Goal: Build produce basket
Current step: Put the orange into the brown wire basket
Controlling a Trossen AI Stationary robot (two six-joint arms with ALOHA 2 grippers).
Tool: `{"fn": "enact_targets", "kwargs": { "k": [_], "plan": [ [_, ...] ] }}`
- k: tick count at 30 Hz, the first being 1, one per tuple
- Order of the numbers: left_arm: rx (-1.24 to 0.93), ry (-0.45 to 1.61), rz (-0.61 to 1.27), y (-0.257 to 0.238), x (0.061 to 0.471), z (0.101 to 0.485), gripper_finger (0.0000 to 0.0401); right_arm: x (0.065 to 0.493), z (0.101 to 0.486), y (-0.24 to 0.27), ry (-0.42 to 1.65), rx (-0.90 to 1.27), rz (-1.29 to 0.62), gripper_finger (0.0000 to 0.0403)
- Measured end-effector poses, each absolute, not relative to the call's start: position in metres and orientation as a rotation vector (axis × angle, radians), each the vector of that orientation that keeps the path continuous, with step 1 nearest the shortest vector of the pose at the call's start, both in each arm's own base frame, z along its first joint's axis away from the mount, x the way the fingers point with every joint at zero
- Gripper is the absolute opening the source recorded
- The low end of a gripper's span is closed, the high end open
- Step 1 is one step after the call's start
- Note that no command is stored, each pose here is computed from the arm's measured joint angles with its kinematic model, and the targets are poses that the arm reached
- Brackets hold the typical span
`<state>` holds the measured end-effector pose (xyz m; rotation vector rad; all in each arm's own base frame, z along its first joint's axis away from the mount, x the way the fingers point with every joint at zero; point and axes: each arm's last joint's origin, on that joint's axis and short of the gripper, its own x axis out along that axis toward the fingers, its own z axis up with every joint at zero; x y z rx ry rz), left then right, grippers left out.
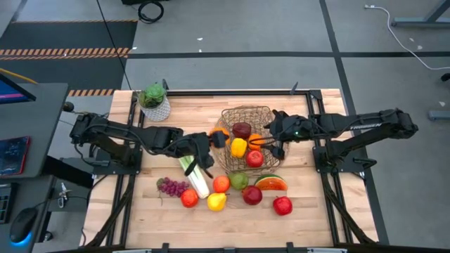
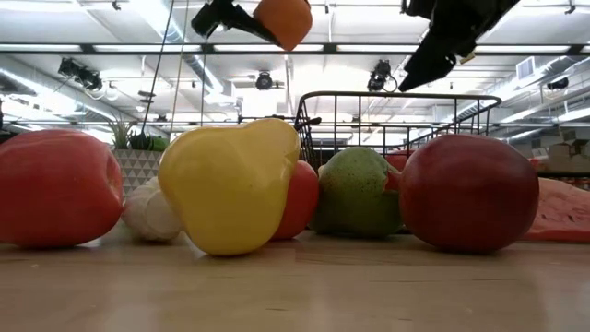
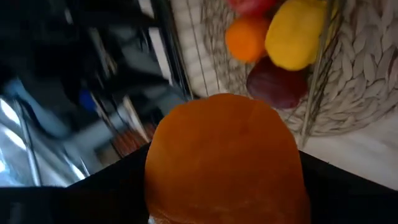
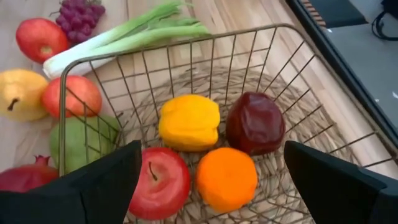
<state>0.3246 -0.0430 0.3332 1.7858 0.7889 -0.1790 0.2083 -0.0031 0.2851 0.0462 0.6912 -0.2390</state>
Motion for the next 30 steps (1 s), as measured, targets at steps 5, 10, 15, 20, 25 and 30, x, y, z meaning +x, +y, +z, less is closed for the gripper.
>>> {"fn": "enact_targets", "kwargs": {
  "k": [5,10,15,20,25,30],
  "plan": [
    [1.893,0.773,-0.287,-0.044,0.33,0.326,0.0286,0.198,0.282,-0.001,0.675,0.061,-0.233,0.0396],
    [1.901,0.795,-0.318,-0.034,0.344,0.312,0.0286,0.186,0.287,-0.001,0.612,0.101,-0.239,0.0396],
    [1.941,0.798,-0.274,-0.021,0.362,0.302,0.0286,0.179,0.283,0.002,0.569,0.118,-0.215,0.0396],
    [1.981,0.775,-0.233,-0.012,0.377,0.294,0.0286,0.173,0.283,0.003,0.567,0.129,-0.212,0.0396],
    [2.02,0.718,-0.202,-0.007,0.387,0.291,0.0286,0.165,0.285,0.002,0.559,0.141,-0.239,0.0396],
    [1.918,0.558,-0.133,-0.01,0.394,0.297,0.0286,0.161,0.288,0.0,0.54,0.131,-0.295,0.0396]
  ]
}}
